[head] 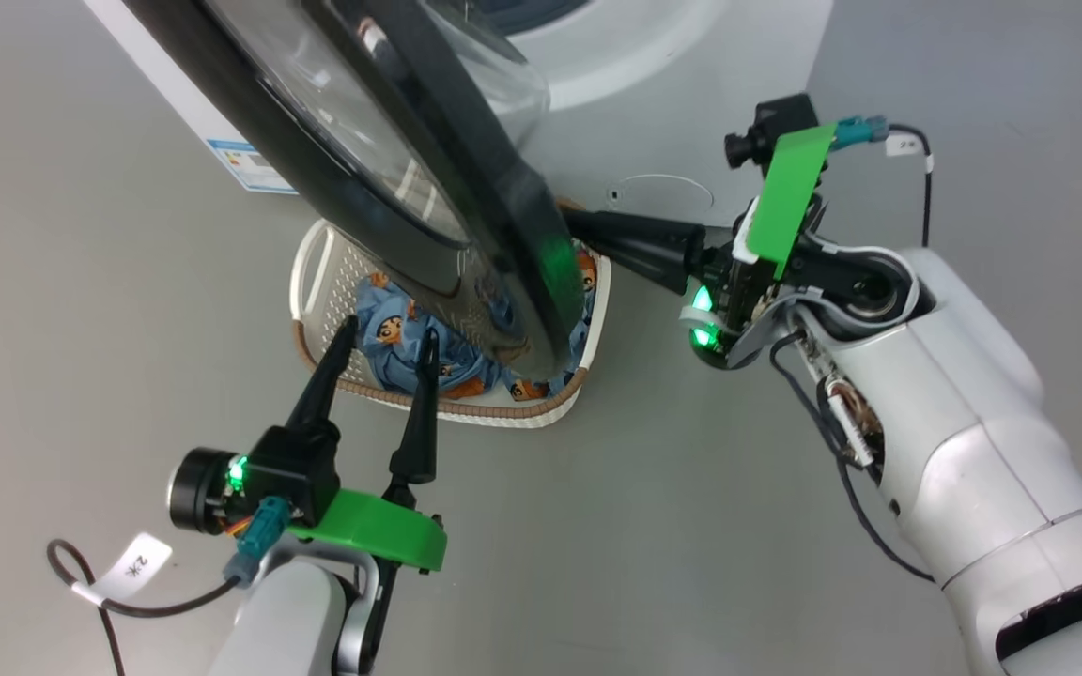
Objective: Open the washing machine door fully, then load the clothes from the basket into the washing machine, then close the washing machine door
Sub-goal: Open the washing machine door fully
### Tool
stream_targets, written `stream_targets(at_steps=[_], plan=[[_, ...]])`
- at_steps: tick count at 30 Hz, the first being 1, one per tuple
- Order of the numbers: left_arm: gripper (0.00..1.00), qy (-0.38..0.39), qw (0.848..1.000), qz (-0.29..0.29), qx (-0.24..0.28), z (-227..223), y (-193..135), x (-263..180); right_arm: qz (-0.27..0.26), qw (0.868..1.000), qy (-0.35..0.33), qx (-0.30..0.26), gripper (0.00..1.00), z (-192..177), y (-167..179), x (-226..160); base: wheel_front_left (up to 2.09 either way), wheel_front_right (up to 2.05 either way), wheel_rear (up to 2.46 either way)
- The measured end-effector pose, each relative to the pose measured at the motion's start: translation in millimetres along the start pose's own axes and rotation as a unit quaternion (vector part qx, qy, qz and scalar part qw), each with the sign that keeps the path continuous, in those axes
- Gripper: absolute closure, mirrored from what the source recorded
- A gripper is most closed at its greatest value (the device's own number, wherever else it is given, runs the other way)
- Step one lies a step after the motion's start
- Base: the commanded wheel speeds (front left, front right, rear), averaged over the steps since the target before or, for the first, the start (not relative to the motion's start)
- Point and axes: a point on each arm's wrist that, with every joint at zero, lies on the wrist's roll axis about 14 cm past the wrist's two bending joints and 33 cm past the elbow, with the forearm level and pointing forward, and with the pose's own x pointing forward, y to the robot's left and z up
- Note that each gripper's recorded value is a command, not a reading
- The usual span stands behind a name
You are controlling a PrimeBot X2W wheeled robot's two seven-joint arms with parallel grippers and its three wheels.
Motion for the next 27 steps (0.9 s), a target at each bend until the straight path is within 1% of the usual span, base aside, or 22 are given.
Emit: stream_targets(at_steps=[13, 22, 27], plan=[[0.00, -0.003, 1.000, 0.016, 0.000, 5.5, 8.5, -17.7, 0.006, 0.999, 0.034, 0.021, 1.00, -42.2, 2.4, 20.1, 0.00, 0.00, 0.00], [0.00, -0.007, 1.000, 0.017, -0.001, 7.9, 8.7, -16.9, 0.005, 0.999, 0.020, 0.032, 1.00, -41.4, 2.3, 18.3, 0.00, 0.00, 0.00], [0.00, -0.006, 1.000, 0.016, -0.003, 7.0, 8.1, -15.9, 0.020, 0.999, 0.002, 0.036, 1.00, -34.2, 10.0, 13.5, 0.00, 0.00, 0.00]])
